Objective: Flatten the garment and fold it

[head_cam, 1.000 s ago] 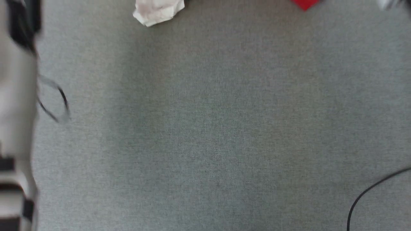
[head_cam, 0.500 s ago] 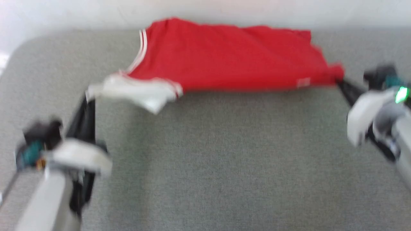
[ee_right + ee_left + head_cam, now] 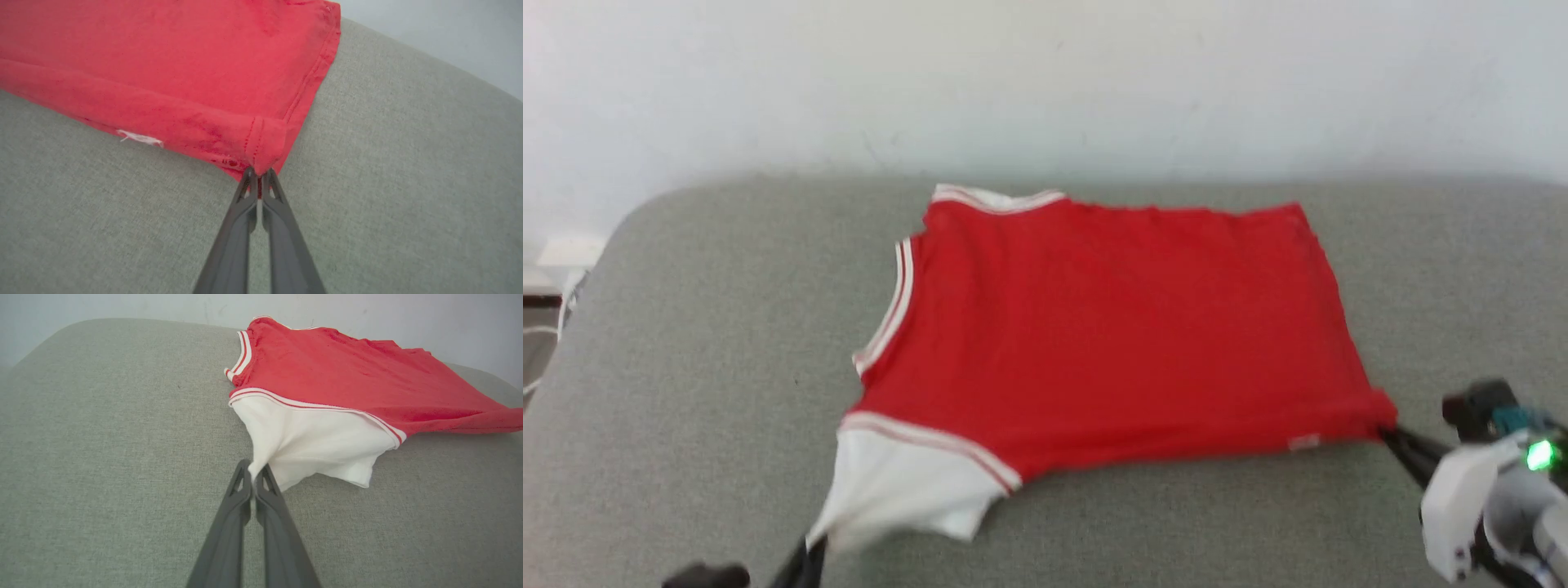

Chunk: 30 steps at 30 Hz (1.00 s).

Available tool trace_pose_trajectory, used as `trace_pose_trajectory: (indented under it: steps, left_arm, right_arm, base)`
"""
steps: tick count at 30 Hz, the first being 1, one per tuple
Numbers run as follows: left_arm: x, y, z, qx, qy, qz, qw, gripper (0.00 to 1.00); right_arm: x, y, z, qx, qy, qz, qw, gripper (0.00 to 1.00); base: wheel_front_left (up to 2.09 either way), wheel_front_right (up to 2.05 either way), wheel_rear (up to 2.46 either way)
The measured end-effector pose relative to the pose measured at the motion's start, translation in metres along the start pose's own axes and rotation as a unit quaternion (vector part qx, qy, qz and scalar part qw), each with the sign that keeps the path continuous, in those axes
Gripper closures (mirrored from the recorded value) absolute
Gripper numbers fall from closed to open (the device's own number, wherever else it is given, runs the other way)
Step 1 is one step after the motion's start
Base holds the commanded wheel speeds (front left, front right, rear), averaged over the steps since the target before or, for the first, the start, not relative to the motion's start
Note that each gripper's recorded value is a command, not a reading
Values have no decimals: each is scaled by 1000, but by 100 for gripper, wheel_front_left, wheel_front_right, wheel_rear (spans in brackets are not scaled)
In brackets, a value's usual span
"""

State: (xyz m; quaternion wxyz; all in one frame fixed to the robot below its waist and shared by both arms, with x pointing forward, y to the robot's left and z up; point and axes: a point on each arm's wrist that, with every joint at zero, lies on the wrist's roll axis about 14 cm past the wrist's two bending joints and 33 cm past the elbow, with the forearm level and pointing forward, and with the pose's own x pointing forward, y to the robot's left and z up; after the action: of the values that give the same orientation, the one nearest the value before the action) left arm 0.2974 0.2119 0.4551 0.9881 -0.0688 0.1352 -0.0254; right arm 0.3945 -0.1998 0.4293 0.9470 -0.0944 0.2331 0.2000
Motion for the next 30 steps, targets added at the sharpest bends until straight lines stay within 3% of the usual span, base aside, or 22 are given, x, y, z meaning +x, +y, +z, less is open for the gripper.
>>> trace_pose_trajectory:
  steps: [8, 16, 21, 30]
  left_arm:
    - [-51, -8, -44, -19, 76, -5, 997, 100]
    - [-78, -12, -68, -40, 129, -8, 991, 100]
    - [-73, -12, -55, -28, 108, -13, 994, 100]
    - [-10, -15, 12, 62, 14, -57, 996, 100]
  right_arm:
    - [-42, 13, -43, 18, 48, 2, 999, 100]
    - [-66, 25, -60, 30, 69, 8, 997, 100]
    - [-65, 21, -41, 35, 42, -3, 999, 100]
    - [-57, 18, -13, 42, 13, -19, 999, 100]
  base:
    - [0, 0, 0]
    - [0, 0, 0]
    - [0, 0, 0]
    - [0, 0, 0]
